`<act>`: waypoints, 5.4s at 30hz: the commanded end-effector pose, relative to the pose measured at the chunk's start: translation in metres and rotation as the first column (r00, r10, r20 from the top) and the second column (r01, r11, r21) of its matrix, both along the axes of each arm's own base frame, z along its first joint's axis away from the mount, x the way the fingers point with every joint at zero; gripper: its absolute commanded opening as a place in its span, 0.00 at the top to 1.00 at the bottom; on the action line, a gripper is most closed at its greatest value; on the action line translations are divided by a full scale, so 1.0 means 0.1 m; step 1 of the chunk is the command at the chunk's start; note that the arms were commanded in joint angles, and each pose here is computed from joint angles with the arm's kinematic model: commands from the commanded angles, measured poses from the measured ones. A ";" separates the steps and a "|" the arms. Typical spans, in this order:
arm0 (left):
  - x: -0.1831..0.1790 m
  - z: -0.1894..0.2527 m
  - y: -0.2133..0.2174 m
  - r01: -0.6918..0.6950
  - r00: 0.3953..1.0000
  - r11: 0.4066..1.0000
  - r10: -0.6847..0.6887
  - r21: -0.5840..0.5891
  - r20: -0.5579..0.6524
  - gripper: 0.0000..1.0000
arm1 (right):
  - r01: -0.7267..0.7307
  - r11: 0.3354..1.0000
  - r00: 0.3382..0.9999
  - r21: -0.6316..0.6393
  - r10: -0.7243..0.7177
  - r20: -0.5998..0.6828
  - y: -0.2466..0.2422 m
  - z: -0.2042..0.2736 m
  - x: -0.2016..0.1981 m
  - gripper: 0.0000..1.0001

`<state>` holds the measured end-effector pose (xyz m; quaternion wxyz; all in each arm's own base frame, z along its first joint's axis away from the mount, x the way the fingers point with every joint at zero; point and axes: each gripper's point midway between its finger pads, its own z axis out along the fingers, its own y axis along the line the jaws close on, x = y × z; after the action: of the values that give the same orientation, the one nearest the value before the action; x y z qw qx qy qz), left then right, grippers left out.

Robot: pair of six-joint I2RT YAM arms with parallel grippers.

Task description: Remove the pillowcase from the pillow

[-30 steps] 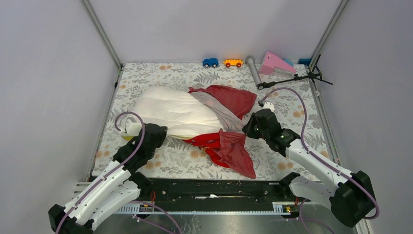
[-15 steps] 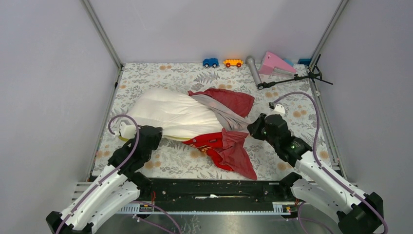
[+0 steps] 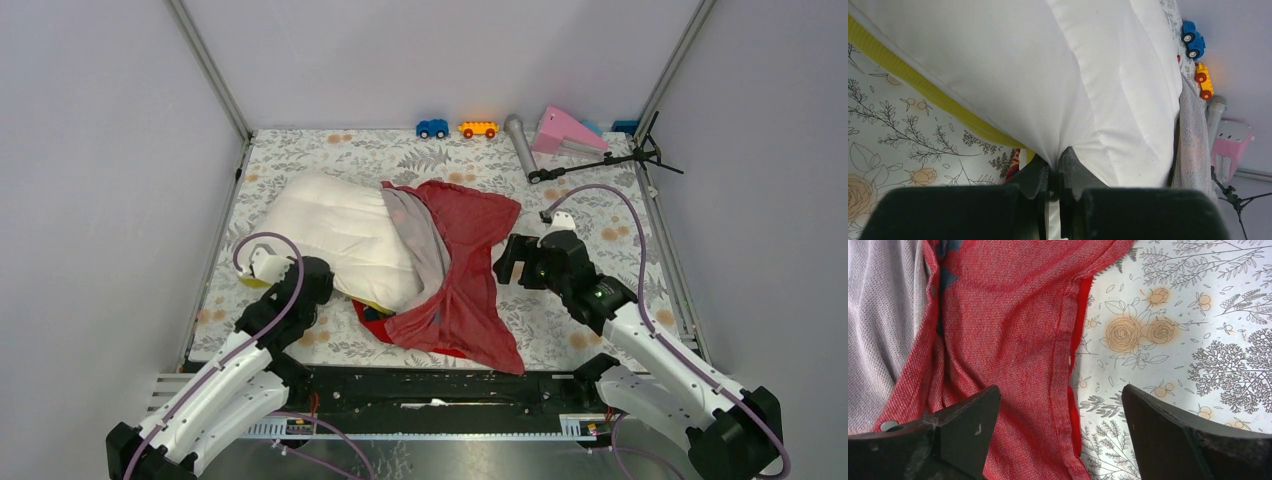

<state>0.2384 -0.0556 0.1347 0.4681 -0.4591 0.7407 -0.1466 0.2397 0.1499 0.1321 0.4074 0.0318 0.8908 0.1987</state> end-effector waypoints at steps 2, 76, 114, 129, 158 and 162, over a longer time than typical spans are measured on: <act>0.16 0.21 0.03 -0.034 0.995 0.999 0.034 0.003 0.094 1.00 | -0.062 0.998 0.998 0.010 0.062 0.013 0.10 0.23 0.02 0.00; -0.24 0.80 0.82 -0.369 0.921 0.925 0.350 0.094 0.174 1.00 | 0.510 0.821 0.860 -0.256 -0.492 0.138 -1.02 -0.07 -0.01 0.99; 0.11 1.31 0.35 -0.040 0.998 0.955 0.025 0.294 0.052 0.07 | 0.467 0.883 0.846 0.042 -0.460 0.268 -0.90 0.44 0.00 1.00; 0.24 1.01 -1.46 0.705 0.677 0.542 -0.706 0.457 -0.207 0.01 | 0.354 0.935 0.911 0.023 -0.350 0.218 -0.64 0.30 0.04 1.00; 0.06 -0.49 -1.93 0.887 0.461 0.358 -0.664 0.292 -0.588 0.98 | 0.408 0.912 0.894 -0.039 -0.391 0.219 -0.78 0.23 0.02 1.00; 0.28 -0.17 -1.57 0.785 0.619 0.542 -0.664 0.300 -0.420 1.00 | 0.478 0.878 0.850 -0.031 -0.454 0.265 -0.96 0.35 0.00 1.00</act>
<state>0.2418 -0.2515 0.0832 0.2950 0.1093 0.9472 -0.0615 0.2364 0.0735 0.1448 0.5138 0.1635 0.8389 0.0736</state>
